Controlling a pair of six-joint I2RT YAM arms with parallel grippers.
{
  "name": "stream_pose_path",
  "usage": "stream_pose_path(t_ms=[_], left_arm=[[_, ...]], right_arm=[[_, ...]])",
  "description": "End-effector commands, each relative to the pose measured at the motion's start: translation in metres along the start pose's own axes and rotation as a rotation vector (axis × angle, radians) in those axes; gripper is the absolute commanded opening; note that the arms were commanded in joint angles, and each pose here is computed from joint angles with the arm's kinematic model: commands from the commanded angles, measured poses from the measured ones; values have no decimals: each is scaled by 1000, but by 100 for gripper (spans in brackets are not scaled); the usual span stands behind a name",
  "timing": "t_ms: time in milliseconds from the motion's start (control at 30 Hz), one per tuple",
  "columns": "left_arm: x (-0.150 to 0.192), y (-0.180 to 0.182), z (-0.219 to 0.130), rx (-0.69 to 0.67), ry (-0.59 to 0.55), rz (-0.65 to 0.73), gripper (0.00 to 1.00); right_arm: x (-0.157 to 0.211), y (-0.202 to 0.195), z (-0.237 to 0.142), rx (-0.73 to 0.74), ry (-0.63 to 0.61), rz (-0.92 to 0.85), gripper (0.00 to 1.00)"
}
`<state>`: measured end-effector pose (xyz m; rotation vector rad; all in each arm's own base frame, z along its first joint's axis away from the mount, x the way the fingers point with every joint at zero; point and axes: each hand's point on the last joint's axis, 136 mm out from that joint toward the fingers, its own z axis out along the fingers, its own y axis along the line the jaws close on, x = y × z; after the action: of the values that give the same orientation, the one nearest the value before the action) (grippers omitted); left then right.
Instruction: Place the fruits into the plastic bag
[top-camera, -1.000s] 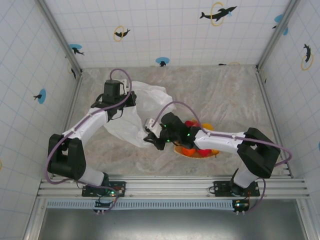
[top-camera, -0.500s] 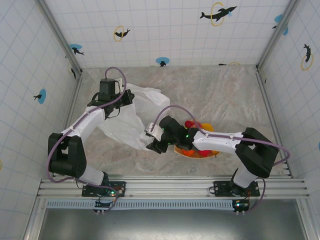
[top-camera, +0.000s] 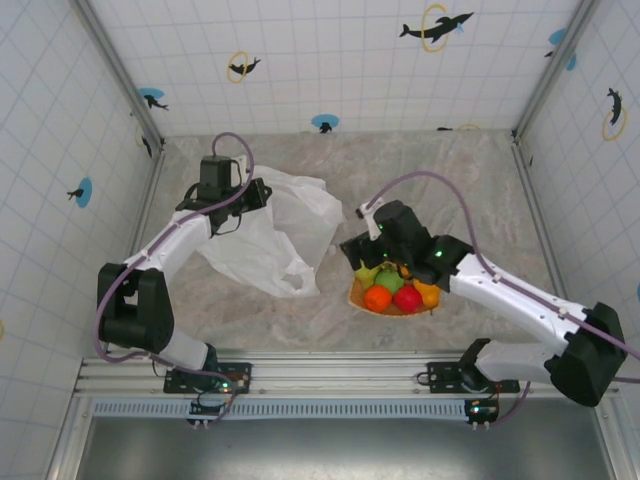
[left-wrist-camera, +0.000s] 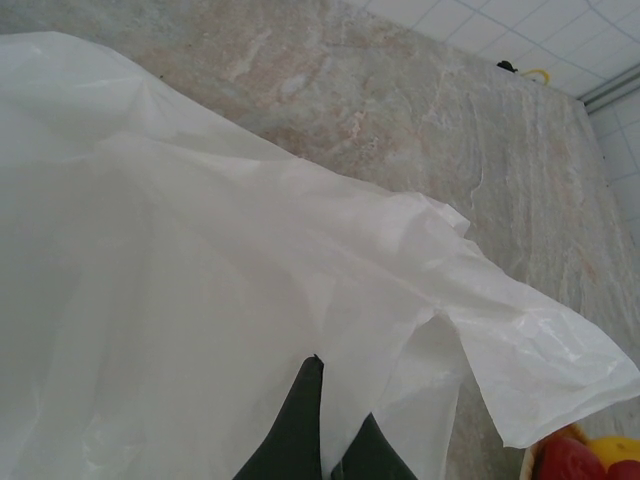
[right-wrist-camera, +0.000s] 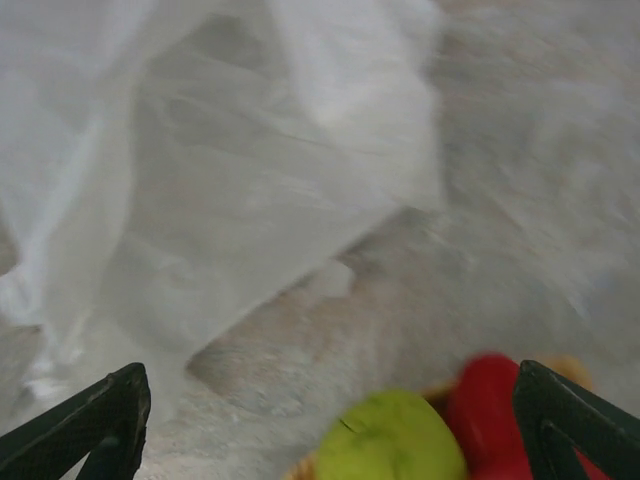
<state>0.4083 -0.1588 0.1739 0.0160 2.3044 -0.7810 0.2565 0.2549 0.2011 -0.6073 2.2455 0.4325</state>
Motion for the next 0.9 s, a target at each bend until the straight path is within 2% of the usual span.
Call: stream_pose_path(t_ms=[0,67,200,367,567,867], left_arm=[[-6,-5,1,21,4,-4,0],[-5,-4,1,19,6,-6,0],[-6,-5,0,19,3,-5,0],[-6,-7,-1,25,-1,-7,0],[-6,-9,-1,31,0,-12,0],[-5,-10,-1,33,3,-13,0]], right_arm=[[20,-50,-29,274,103,209,92],[24,-62,-37,351,130,291,92],[32,-64,-31,376,180,377,92],[49,-70,-13,402,249,396,88],[59,-72,6,381,268,425,82],[82,-73,18,381,326,425,82]])
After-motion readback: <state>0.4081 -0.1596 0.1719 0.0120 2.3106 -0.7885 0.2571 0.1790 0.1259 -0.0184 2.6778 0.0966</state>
